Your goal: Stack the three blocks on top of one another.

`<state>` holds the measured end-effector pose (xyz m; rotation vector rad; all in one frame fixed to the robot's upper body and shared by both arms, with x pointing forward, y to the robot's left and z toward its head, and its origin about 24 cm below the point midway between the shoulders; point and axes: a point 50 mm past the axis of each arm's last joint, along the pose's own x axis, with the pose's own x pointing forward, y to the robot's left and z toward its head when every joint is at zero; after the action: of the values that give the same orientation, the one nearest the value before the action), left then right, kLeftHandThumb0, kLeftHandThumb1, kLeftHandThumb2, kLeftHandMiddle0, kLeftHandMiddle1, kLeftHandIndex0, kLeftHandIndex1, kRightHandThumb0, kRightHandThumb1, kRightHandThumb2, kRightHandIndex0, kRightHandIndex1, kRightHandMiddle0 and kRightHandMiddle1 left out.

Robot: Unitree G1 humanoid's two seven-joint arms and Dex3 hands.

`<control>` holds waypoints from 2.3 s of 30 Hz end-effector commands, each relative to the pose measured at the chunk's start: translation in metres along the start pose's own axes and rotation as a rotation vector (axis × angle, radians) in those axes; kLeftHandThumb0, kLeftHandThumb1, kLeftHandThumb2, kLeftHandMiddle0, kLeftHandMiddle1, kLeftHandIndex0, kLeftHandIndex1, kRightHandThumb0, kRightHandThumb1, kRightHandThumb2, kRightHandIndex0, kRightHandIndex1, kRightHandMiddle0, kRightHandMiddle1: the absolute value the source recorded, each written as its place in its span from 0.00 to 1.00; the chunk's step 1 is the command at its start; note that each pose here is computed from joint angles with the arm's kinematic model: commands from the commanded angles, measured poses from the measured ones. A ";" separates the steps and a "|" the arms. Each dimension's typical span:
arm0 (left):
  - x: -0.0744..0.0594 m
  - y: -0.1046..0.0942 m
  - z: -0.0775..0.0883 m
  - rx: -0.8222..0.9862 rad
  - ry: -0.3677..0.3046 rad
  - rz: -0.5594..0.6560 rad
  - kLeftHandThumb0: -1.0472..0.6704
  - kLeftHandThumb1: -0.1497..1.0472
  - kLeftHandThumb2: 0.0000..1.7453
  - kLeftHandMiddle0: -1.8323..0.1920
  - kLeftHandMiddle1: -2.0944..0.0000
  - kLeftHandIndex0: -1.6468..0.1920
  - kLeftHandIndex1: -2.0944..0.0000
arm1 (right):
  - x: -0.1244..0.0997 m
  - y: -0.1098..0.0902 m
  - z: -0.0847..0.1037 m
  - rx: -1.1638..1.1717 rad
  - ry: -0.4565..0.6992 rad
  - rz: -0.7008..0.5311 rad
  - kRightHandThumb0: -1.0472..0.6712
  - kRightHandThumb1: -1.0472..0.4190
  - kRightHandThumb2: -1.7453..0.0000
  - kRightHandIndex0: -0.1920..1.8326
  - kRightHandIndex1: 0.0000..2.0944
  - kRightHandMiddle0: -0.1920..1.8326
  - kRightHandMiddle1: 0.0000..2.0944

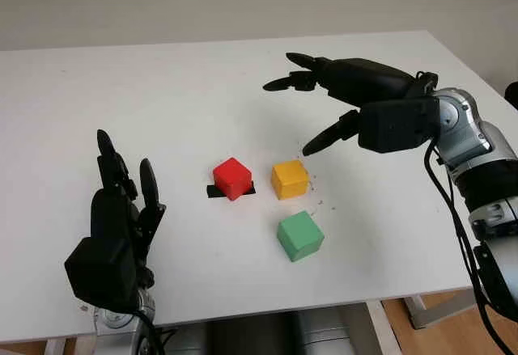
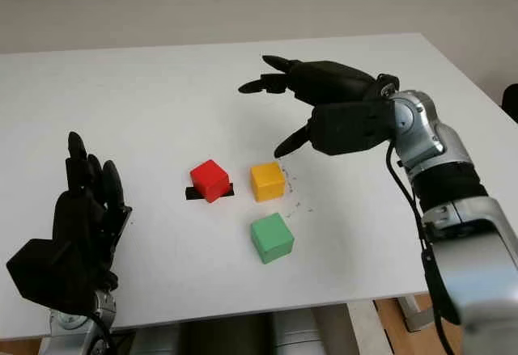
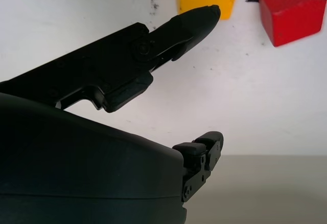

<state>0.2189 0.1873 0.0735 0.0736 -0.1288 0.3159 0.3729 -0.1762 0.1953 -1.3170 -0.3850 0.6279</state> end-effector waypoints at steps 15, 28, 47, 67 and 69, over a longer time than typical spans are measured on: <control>-0.001 0.001 0.008 0.003 -0.026 0.003 0.20 1.00 0.36 0.99 0.97 0.99 0.97 | -0.016 0.032 -0.009 -0.101 0.013 0.138 0.16 0.12 0.97 0.06 0.02 0.25 0.12; -0.001 -0.001 0.008 0.006 -0.019 0.003 0.20 1.00 0.36 0.99 0.98 0.99 0.98 | -0.013 0.050 -0.008 -0.092 -0.006 0.168 0.13 0.11 0.97 0.06 0.02 0.24 0.14; -0.002 0.000 0.007 0.014 -0.021 0.003 0.21 1.00 0.37 0.99 0.97 0.99 0.97 | -0.005 0.073 -0.005 -0.068 -0.043 0.117 0.15 0.11 0.97 0.11 0.03 0.16 0.48; -0.003 -0.001 0.007 0.002 -0.011 -0.004 0.20 1.00 0.37 0.99 0.98 0.99 0.99 | -0.003 0.088 -0.010 -0.032 -0.034 0.048 0.20 0.09 0.97 0.17 0.04 0.19 0.59; -0.003 -0.001 0.007 0.005 -0.013 -0.002 0.20 1.00 0.37 0.99 0.98 0.99 0.99 | -0.003 0.088 -0.011 -0.017 -0.031 0.035 0.23 0.09 0.97 0.17 0.04 0.21 0.60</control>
<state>0.2161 0.1853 0.0765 0.0790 -0.1211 0.3143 0.3566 -0.1778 0.1028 -1.3475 -0.3699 0.6889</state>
